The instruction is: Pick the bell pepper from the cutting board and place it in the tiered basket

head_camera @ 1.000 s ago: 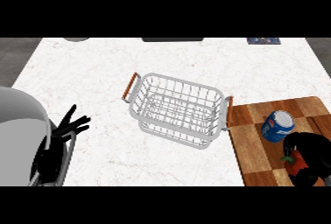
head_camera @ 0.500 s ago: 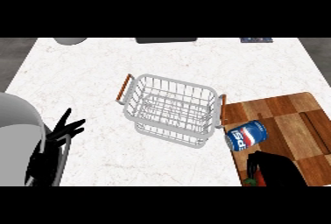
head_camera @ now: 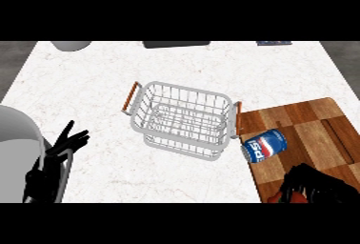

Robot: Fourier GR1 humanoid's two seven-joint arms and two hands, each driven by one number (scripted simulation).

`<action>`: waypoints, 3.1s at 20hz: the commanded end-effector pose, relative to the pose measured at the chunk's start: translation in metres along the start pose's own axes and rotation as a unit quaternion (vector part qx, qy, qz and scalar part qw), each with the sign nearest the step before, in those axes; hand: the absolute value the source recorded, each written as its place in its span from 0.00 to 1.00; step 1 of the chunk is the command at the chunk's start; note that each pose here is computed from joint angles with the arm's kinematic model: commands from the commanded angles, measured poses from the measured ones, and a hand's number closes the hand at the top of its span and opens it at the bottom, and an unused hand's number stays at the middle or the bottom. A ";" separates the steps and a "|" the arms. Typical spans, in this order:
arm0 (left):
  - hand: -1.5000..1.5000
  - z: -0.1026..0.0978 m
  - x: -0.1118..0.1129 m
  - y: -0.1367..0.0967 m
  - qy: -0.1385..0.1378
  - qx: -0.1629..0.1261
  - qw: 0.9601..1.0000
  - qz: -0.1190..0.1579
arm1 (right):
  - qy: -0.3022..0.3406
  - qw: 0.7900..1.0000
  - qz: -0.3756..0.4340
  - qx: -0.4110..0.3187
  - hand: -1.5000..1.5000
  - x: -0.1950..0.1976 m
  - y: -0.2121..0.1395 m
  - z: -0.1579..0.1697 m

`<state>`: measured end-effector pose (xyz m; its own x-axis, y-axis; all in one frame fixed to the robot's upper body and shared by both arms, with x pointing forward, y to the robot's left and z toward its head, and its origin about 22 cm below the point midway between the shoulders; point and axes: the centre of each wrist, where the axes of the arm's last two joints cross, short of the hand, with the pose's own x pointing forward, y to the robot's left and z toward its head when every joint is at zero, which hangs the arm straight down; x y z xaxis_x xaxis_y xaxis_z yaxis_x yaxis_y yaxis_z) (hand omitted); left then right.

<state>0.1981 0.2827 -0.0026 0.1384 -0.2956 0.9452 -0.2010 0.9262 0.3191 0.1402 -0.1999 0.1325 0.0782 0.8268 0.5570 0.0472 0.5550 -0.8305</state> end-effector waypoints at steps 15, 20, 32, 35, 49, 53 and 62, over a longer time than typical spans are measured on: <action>0.50 0.006 -0.016 -0.037 0.086 -0.045 0.994 0.054 | -0.044 0.991 -0.005 -0.126 1.00 0.064 -0.073 -0.002; 0.50 0.006 -0.020 -0.041 0.073 -0.047 0.995 0.050 | -0.027 0.993 -0.006 -0.117 1.00 0.090 -0.074 -0.032; 0.50 0.003 -0.027 -0.046 0.069 -0.057 0.995 0.048 | -0.039 0.996 0.025 -0.071 1.00 0.130 -0.055 -0.092; 0.50 0.002 -0.021 -0.043 0.067 -0.054 0.995 0.045 | -0.034 0.996 0.023 -0.076 1.00 0.141 -0.047 -0.104; 0.50 -0.003 -0.024 -0.042 0.065 -0.058 0.995 0.055 | 0.032 0.989 -0.147 -0.004 0.00 0.135 0.014 -0.133; 0.50 -0.001 -0.018 -0.038 0.066 -0.056 0.995 0.048 | 0.028 0.978 -0.207 -0.002 0.00 0.138 0.013 -0.142; 0.50 0.003 -0.026 -0.028 0.076 -0.047 0.995 0.054 | -0.015 0.935 -0.321 -0.148 0.00 0.122 -0.009 -0.144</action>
<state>0.2134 0.2654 0.0005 0.1027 -0.2761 0.9556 -0.1306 0.9486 0.2881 0.2923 -0.1085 0.2033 -0.0272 0.3876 0.9214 0.2233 0.9008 -0.3724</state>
